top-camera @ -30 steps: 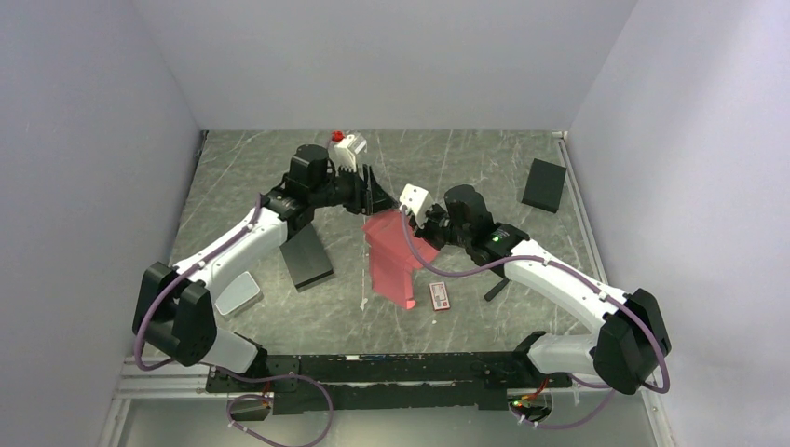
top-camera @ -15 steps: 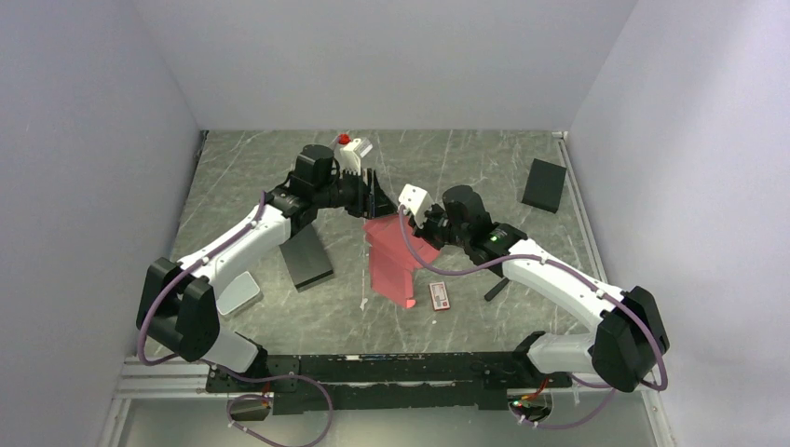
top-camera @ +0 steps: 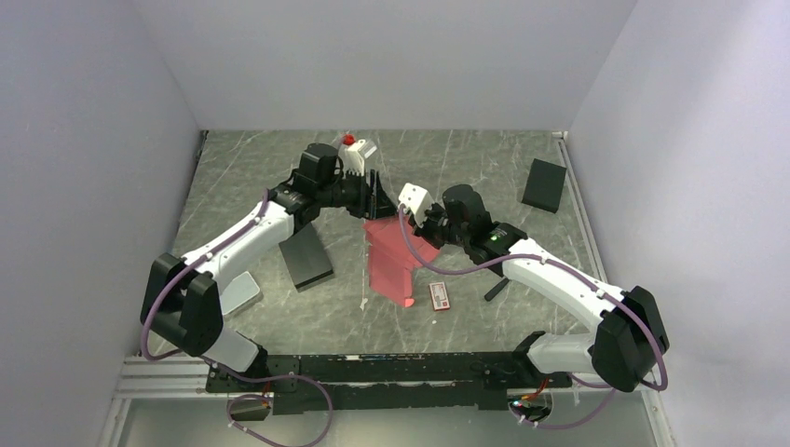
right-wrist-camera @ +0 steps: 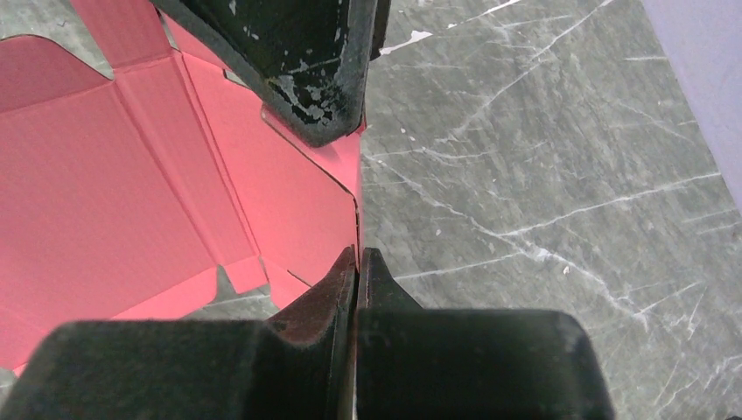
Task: Fold the paper box
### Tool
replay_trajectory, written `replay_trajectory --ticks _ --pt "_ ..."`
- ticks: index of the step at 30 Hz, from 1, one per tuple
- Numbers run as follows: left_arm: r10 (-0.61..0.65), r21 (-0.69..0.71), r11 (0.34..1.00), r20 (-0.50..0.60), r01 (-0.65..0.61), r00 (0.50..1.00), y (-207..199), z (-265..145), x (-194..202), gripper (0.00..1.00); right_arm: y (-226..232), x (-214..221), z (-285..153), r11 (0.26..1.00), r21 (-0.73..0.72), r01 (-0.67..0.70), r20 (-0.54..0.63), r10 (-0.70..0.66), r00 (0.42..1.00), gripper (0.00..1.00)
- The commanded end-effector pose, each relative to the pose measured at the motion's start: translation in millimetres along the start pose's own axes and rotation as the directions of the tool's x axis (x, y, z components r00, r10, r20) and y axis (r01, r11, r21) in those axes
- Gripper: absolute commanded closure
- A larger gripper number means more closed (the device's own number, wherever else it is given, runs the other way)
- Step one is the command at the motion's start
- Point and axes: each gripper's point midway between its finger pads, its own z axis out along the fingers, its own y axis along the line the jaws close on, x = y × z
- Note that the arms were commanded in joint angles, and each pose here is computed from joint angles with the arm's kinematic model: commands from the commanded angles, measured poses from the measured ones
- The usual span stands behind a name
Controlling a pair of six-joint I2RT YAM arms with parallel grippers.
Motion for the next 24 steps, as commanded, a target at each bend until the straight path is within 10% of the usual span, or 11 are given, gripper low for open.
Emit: replay_trajectory --ticks 1,24 --pt "0.041 0.035 0.999 -0.012 -0.041 0.999 -11.5 1.7 -6.5 0.44 -12.9 -21.5 -2.8 0.999 0.046 0.000 0.044 -0.002 0.999 1.00" --pt "0.076 -0.081 0.993 -0.106 -0.085 0.991 4.2 19.0 3.3 0.44 -13.6 -21.3 -1.4 0.999 0.049 -0.013 0.039 0.011 0.999 1.00"
